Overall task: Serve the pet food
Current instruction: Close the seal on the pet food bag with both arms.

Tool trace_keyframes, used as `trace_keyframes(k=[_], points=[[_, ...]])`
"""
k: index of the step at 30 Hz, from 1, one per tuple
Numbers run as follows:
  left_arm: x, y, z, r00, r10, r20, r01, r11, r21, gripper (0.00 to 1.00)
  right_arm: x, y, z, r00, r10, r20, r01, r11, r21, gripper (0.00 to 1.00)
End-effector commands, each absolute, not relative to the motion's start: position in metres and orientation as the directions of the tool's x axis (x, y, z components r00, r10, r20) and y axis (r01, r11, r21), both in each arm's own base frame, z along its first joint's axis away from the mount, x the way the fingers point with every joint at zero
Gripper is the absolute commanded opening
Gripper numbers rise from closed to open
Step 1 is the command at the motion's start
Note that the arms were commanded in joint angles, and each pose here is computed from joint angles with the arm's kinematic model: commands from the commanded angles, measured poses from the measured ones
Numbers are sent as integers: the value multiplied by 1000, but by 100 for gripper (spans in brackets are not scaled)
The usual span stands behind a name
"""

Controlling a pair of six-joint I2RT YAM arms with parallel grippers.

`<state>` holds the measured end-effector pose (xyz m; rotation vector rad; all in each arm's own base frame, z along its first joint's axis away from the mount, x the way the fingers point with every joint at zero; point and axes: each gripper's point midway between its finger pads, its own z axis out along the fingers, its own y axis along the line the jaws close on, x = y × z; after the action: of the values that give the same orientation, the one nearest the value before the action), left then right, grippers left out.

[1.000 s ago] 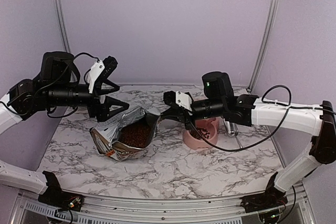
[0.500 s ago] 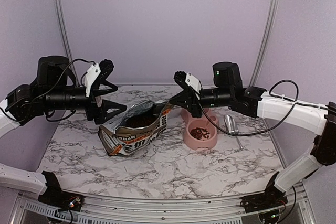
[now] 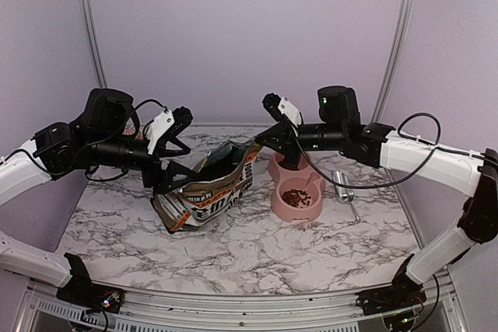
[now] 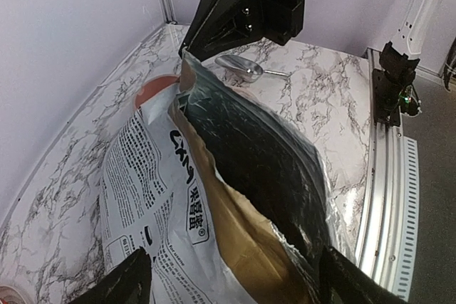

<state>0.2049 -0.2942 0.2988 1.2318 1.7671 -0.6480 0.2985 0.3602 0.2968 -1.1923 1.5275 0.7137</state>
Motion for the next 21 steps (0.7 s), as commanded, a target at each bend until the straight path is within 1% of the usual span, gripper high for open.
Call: trace_keyframes(k=[1,8,12,19,21], points=[[191,-292,320,-157,438,-885,936,353,9,84,330,352,385,146,-169,-975,-867,452,-209,0],[179,-275,335,-173,361,-917,920,391,-19,89,339,359,380,141,-182,-973,-868,450,-210,0],[179,-272,321,-202,375,-905,911,412,-33,89,342,361,382,143,-180,-973,-867,451,-211,0],[181,-284,300,-248,396,-884,912,403,-76,80,345,362,382,138,-180,-974,-867,453,-207,0],[184,-286,295,-254,400,-881,907,414,-74,75,344,362,383,139,-180,-974,-868,451,-207,0]])
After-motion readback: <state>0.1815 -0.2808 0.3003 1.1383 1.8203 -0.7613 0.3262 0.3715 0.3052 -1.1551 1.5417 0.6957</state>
